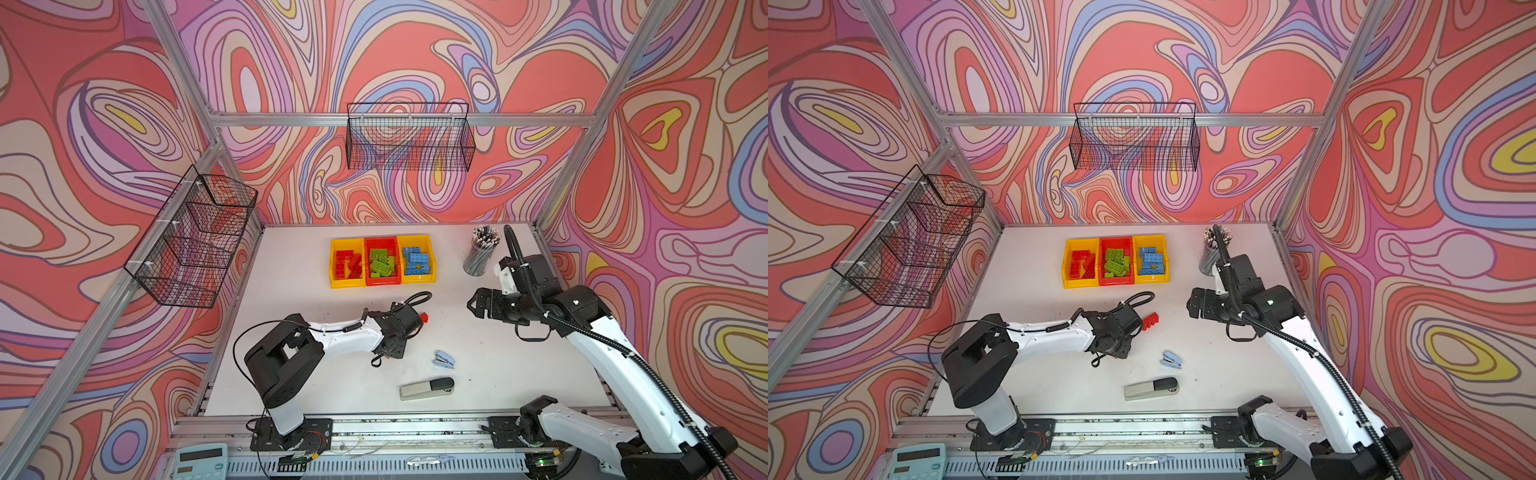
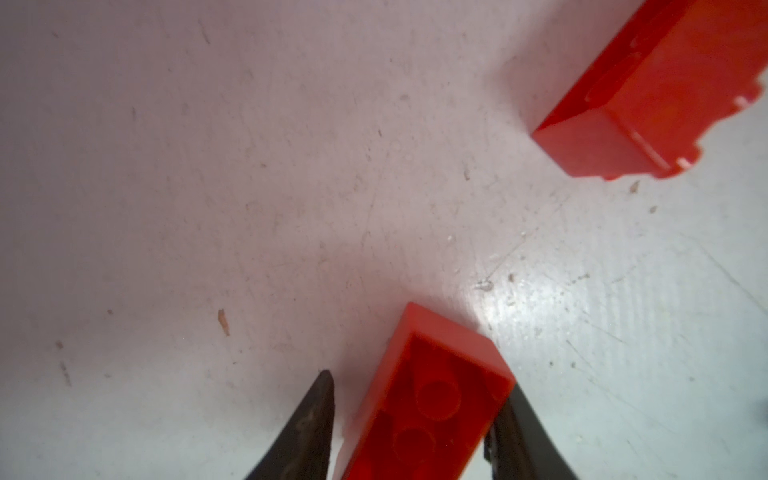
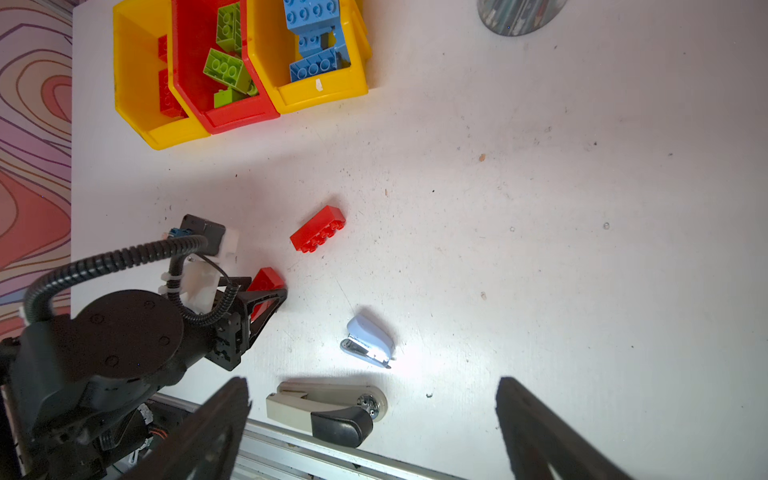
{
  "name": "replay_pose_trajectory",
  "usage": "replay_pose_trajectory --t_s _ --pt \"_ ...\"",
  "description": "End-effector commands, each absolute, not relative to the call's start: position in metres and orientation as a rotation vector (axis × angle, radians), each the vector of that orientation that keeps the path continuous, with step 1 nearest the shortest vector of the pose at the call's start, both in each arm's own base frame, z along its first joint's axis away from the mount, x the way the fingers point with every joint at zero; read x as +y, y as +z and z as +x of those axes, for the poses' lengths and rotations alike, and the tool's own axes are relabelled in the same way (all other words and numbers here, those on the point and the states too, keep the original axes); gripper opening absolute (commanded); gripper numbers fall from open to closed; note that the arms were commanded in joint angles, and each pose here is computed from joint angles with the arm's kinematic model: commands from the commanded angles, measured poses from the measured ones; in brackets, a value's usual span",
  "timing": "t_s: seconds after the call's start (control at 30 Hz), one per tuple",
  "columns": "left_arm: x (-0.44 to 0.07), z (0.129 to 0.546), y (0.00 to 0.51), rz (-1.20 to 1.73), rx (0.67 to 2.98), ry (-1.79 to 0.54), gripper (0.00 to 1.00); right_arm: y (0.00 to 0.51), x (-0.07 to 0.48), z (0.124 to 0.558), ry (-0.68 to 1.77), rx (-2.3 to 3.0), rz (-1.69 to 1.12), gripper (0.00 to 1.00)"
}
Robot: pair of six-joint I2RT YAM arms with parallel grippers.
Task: Sort the legos into containers by color
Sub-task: 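Reach the left gripper forward and close it on a red brick, then carry the red brick with the left gripper and drop it into the red-brick yellow bin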
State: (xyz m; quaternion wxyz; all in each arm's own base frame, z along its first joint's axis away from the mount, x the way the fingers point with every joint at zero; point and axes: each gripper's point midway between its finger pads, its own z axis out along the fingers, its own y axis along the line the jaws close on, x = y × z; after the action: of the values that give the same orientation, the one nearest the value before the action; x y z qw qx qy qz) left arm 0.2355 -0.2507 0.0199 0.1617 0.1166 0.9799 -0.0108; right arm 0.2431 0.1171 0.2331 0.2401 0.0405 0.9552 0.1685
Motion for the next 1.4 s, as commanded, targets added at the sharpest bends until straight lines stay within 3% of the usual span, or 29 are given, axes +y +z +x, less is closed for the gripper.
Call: replay_pose_trajectory --t_s 0.0,0.17,0.4,0.57,0.87,1.23,1.37 --pt "-0.222 0.217 0.009 0.343 2.867 0.114 0.29 0.232 0.123 0.250 0.467 2.613 0.076 0.98" --pt "-0.217 0.219 0.014 0.335 2.850 0.144 0.14 0.230 0.129 0.261 0.474 2.616 0.070 0.98" --pt "-0.215 0.242 0.039 0.317 2.799 0.174 0.09 0.235 0.134 0.279 0.476 2.592 0.083 0.98" --pt "-0.198 0.289 0.076 0.183 2.746 0.121 0.08 0.237 0.138 0.293 0.479 2.575 0.118 0.98" --pt "-0.156 0.404 0.128 0.005 2.650 0.133 0.09 0.239 0.147 0.321 0.502 2.537 0.202 0.98" --pt "-0.100 0.505 0.112 -0.216 2.651 0.139 0.14 0.242 0.150 0.352 0.487 2.492 0.314 0.98" --pt "-0.089 0.526 0.108 -0.238 2.639 0.142 0.22 0.243 0.155 0.360 0.518 2.474 0.344 0.97"
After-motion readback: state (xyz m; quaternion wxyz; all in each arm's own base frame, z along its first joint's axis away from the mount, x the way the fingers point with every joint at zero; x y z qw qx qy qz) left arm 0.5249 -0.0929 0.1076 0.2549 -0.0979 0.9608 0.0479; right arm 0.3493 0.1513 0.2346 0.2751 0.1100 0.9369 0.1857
